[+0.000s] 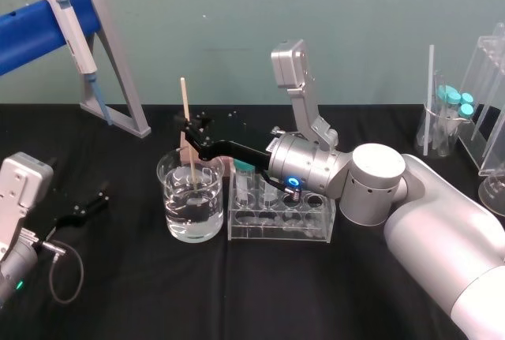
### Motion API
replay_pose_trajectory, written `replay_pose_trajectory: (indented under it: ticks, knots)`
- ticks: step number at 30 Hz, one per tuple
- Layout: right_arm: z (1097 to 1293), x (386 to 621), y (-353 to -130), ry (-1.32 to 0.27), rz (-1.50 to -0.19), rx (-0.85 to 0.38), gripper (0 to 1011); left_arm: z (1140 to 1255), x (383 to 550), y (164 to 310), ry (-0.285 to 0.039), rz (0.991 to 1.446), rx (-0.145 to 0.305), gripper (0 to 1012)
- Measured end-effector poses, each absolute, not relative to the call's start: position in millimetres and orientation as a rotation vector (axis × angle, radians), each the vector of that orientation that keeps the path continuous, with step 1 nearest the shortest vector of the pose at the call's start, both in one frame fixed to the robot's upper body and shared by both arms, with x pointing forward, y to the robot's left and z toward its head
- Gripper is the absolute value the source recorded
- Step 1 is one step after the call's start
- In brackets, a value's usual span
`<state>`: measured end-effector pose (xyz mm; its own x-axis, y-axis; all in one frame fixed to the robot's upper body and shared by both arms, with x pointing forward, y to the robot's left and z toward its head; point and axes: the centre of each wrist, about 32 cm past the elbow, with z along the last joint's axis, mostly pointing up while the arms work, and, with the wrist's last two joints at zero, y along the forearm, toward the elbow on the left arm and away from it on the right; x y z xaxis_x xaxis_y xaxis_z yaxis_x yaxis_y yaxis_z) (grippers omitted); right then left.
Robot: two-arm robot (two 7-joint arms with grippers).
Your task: Hold the thermometer with one hand and immerse one end into the beaker, then reinsert it into the test tube rack.
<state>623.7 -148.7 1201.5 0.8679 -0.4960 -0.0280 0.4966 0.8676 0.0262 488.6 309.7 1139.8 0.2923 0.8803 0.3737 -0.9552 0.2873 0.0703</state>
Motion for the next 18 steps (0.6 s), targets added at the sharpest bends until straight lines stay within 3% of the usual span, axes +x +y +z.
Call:
replay_pose_trajectory:
  ticks: [18]
  knots:
    - [1201.5, 623.7, -148.7, 0.021, -0.519, 0.033, 53, 1139.8, 488.6, 309.7, -0.285, 1.248, 0.304, 1004]
